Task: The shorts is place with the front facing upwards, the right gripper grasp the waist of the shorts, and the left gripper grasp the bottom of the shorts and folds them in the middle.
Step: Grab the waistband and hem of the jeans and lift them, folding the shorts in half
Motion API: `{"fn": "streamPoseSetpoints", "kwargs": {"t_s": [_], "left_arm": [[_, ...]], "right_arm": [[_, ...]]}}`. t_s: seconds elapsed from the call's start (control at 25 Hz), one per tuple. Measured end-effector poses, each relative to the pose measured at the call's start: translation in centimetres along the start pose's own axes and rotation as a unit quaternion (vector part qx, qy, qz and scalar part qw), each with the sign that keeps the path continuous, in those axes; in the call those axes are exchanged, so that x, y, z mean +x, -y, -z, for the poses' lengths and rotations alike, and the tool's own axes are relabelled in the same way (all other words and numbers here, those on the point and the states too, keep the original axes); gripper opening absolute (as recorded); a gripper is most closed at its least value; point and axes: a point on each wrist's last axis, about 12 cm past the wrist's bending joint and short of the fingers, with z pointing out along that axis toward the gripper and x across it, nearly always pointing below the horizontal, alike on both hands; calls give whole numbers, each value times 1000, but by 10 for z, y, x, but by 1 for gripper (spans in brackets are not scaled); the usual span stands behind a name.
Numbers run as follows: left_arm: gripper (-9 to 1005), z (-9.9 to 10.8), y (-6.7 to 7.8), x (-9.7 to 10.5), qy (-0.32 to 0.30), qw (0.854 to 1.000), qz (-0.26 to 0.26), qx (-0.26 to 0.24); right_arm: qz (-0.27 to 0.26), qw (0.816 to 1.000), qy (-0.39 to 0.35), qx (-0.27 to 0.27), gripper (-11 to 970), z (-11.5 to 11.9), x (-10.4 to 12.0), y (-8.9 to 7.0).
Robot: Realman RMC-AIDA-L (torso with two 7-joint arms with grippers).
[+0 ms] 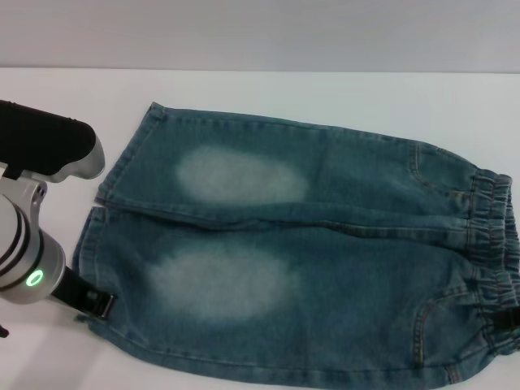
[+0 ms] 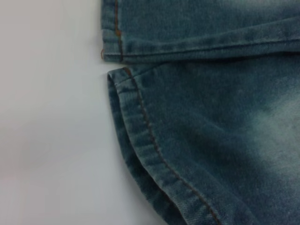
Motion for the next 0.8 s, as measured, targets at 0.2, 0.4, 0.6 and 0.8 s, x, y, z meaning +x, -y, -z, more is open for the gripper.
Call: {"fn": "streamPoseSetpoints", "kwargs": {"t_s": [0.2,0.4,0.6,0.8], "left_arm": [[101,0,1,-1,1,1000,-1,2],[101,0,2,-1,1,1000,0,5],[101,0,3,-2,3,1000,0,7],[101,0,3,-3,6,1000,1,8]], "right_arm": [[0,1000,-4,-3,616,-2,-1,0],[-2,1000,-2,-3,321,-1,-1,1],[1,1000,-1,-2,115,0,-1,1],[7,1000,3,-8,21,0,-3,0]]}}
